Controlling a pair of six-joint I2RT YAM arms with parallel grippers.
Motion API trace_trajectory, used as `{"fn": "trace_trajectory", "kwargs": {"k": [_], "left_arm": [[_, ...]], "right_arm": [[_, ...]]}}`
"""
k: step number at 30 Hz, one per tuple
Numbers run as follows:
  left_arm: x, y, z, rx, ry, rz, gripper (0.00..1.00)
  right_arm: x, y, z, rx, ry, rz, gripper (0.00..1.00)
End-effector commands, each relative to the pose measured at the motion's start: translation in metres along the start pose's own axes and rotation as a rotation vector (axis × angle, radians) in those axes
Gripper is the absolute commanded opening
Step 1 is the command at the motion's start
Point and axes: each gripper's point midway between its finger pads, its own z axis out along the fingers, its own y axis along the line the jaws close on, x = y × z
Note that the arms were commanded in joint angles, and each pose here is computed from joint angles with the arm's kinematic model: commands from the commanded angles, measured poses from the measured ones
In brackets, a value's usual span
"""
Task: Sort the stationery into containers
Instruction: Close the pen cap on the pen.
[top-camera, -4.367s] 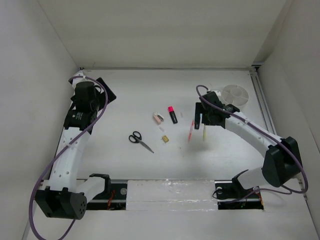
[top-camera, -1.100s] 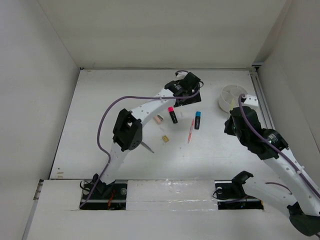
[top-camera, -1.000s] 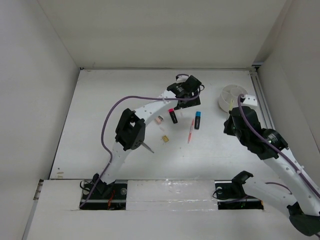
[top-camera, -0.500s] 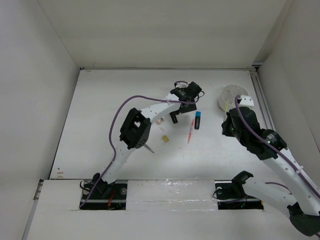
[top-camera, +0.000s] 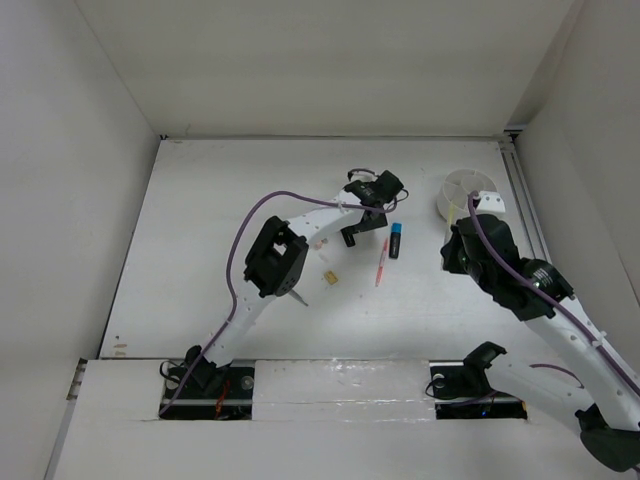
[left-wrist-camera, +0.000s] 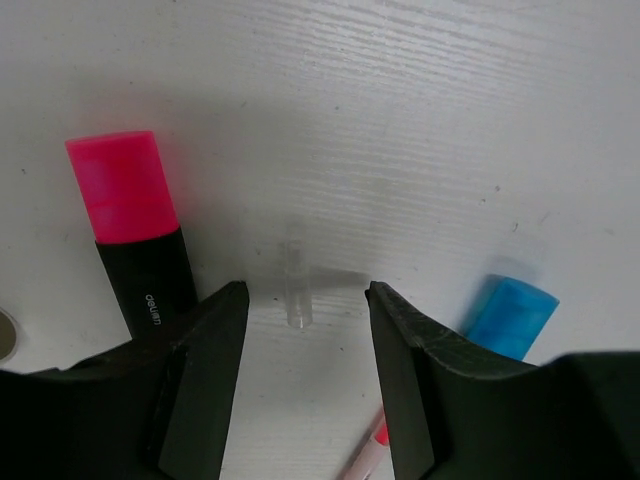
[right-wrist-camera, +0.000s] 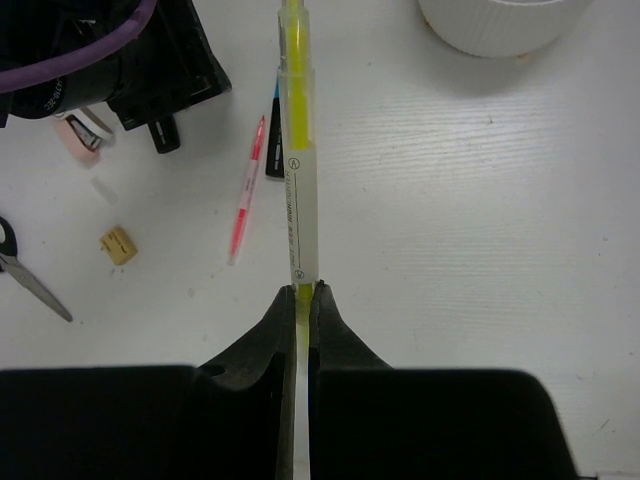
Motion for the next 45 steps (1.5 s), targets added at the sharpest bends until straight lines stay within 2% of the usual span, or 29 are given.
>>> {"fn": "trace_trajectory", "kwargs": {"k": [1,8,22,31,35,37,38,43,45], "left_arm": [[-0.001,0.007,0.001,-0.04,-0.011,-0.01,0.47],[0.005,0.012,0.009,-0.068,-0.004,-0.008,0.43],[0.017,0.031,0.018,-0.148,0.025,0.027,0.43],[0.031,0.035,0.031,-0.168,0.064,0.04,0.28],[0.037,0.035,0.033,-0.164,0.086,0.042,0.19],[0.042,0.037,0.038,-0.164,0.1,0.053,0.12],[0.043,0.033,0.039,-0.15,0.103,0.048,0.0],[0.053,0.021,0.046,-0.077,0.149,0.076,0.0],[0.042,0.006,0.032,0.005,0.128,0.077,0.0]], "right_arm": [[-0.007,0.009,-0.001,-0.038,-0.032,0.0,0.0],[-0.008,0.012,-0.001,-0.05,-0.038,-0.001,0.0],[-0.01,0.011,-0.005,-0.058,-0.053,0.007,0.0],[-0.012,0.01,-0.007,-0.062,-0.06,0.002,0.0],[-0.012,0.01,-0.007,-0.062,-0.06,0.002,0.0],[-0.013,0.013,-0.007,-0.074,-0.063,0.005,0.0],[-0.013,0.013,-0.007,-0.074,-0.063,0.005,0.0],[-0.013,0.018,-0.008,-0.103,-0.059,-0.001,0.0],[-0.012,0.022,-0.006,-0.126,-0.056,0.007,0.0]]}}
